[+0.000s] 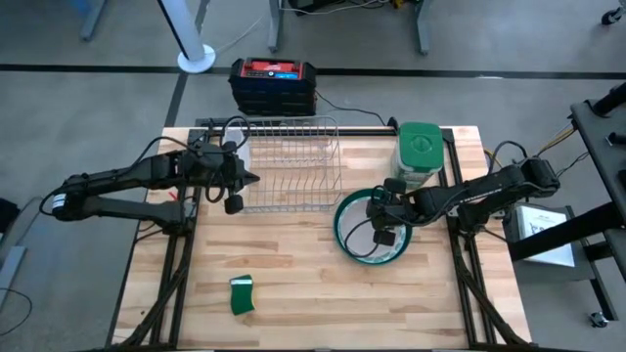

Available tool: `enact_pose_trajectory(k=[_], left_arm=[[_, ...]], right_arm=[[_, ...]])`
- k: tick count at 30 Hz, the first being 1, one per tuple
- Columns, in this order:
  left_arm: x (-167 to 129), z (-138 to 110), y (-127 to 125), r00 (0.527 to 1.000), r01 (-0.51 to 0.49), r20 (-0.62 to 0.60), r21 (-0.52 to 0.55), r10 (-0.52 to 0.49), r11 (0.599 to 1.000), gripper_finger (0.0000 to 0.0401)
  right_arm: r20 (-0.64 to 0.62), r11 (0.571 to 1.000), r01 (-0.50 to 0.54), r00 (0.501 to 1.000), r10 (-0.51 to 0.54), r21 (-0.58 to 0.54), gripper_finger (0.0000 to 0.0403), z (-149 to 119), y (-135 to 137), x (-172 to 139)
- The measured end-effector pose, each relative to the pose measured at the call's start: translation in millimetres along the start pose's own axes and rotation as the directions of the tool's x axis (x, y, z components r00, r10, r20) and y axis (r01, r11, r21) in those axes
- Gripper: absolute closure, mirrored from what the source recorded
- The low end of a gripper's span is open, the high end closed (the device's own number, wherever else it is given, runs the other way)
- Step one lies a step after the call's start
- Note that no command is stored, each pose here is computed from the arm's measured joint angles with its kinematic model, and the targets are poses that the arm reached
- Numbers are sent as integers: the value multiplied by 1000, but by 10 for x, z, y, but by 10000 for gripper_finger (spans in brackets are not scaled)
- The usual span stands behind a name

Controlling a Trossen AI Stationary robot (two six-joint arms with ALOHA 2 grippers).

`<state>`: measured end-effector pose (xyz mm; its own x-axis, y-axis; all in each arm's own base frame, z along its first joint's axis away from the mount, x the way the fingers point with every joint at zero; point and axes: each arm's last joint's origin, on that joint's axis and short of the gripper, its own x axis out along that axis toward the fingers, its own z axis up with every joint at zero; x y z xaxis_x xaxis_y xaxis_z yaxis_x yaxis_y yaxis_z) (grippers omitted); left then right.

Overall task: Sort dishes
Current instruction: Put the white plate on the dish rack

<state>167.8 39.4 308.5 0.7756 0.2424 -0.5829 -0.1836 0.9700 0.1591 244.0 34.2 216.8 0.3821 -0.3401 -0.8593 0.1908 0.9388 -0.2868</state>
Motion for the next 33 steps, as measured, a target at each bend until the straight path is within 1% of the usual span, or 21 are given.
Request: enact_pose_trajectory(k=[5, 11, 16, 20, 25, 33], left_arm=[[0, 0, 0, 1000, 0, 0, -1, 0, 1000, 401], [0, 0, 0, 1000, 0, 0, -3, 0, 1000, 401], [0, 1, 0, 1000, 0, 1, -4, 0, 1000, 401], [0, 4, 1, 1000, -1, 5, -4, 1, 1000, 401], [0, 9, 1, 1000, -1, 9, -3, 1, 1000, 401], [0, 12, 2, 1000, -2, 12, -1, 2, 1000, 401]], right_arm=[[-12, 1000, 3, 1000, -3, -17, 269, -31, 4, 25], [-36, 1000, 8, 999, -9, -27, 258, -105, 11, 81], [-40, 1000, 11, 999, -12, -26, 252, -116, 10, 96], [-42, 999, 47, 998, -47, 3, 253, -115, -39, 121], [-50, 998, 63, 997, -62, 29, 261, -109, -126, 182], [-32, 997, 49, 998, -47, 57, 271, -136, -241, 338]])
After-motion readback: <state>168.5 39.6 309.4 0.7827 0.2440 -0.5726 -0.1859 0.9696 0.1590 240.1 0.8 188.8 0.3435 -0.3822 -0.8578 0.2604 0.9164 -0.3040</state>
